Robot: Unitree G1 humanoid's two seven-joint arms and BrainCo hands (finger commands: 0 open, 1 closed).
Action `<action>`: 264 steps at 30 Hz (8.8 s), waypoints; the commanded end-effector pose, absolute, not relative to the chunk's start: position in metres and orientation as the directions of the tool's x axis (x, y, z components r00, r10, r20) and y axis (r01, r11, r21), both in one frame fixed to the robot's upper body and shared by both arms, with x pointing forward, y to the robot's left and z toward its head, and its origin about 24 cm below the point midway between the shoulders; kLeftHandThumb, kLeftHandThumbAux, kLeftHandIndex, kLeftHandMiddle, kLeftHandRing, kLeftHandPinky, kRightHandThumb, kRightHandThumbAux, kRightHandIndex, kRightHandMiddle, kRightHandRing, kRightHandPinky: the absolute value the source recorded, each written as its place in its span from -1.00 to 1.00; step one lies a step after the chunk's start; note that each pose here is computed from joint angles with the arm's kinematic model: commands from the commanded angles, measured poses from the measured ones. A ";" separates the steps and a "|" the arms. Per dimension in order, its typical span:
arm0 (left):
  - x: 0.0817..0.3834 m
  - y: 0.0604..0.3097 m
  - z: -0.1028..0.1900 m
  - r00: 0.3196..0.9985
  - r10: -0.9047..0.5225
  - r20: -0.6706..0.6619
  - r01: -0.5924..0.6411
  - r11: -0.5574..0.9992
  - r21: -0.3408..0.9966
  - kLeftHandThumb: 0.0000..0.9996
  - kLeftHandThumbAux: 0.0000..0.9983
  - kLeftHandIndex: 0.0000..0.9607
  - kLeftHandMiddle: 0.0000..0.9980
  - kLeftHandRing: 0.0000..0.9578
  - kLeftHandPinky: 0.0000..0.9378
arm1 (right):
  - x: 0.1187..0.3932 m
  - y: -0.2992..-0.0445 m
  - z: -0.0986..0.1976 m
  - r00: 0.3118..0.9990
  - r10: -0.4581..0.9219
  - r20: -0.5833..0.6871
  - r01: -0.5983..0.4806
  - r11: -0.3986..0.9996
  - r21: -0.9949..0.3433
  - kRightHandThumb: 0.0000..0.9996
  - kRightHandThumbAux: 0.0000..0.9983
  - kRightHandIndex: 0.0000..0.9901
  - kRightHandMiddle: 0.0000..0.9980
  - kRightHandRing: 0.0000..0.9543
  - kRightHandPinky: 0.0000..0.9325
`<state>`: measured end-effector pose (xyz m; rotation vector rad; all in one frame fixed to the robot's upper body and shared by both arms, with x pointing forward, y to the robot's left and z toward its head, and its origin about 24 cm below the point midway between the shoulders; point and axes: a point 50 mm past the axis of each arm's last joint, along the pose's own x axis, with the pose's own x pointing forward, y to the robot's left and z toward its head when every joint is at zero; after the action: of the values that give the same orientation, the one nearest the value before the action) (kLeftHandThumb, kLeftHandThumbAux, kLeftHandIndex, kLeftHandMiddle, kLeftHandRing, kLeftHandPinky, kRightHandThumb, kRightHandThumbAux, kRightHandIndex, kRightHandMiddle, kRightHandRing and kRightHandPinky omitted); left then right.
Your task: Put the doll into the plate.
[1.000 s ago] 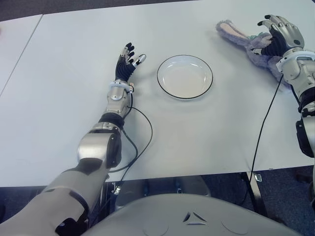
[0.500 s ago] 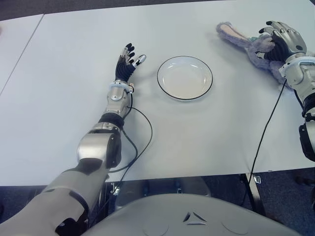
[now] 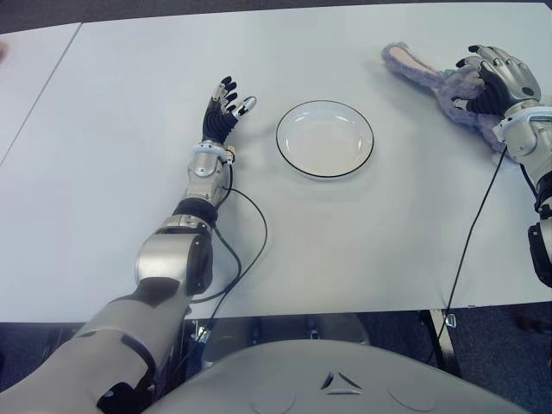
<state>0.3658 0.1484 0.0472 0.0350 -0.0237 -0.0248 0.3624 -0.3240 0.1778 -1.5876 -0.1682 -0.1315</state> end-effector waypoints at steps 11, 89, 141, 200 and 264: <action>0.278 0.155 -0.078 0.848 0.032 -0.528 -0.029 0.999 0.015 -1.00 0.16 -0.87 -0.79 -0.80 -0.83 | 0.345 -0.350 0.165 0.992 -0.040 0.116 0.113 -0.072 -0.991 -0.28 0.55 -0.62 -0.95 -0.99 -0.90; 0.278 0.162 -0.077 0.857 0.044 -0.513 -0.054 0.999 -0.004 -1.00 0.10 -0.84 -0.78 -0.78 -0.78 | 0.333 -0.245 0.103 0.886 0.436 0.159 0.077 0.199 -0.977 0.36 0.45 -0.16 0.19 0.37 0.55; 0.278 0.160 -0.077 0.856 0.039 -0.515 -0.040 0.999 0.008 -1.00 0.04 -0.83 -0.78 -0.78 -0.79 | 0.343 -0.259 0.213 0.666 0.376 0.644 0.642 0.151 -0.752 -0.46 0.32 -0.46 -0.45 -0.42 -0.43; 0.278 0.160 -0.077 0.859 0.024 -0.511 -0.017 1.000 0.017 -1.00 0.00 -0.82 -0.78 -0.79 -0.80 | 0.327 -0.387 0.196 0.870 -0.233 0.434 0.399 -0.184 -0.898 -0.94 0.34 -0.89 -1.00 -0.99 -0.89; 0.280 0.171 -0.075 0.849 0.039 -0.527 -0.030 0.999 0.025 -1.00 -0.04 -0.80 -0.83 -0.83 -0.85 | 0.314 -0.339 0.059 0.924 -0.367 0.106 0.248 0.369 -0.896 -0.54 0.25 -1.00 -1.00 -0.85 -0.48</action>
<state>0.3599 0.1719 0.0383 0.0636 0.0101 0.0291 0.3232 -0.3675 0.1247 -1.2101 -0.0413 -0.5919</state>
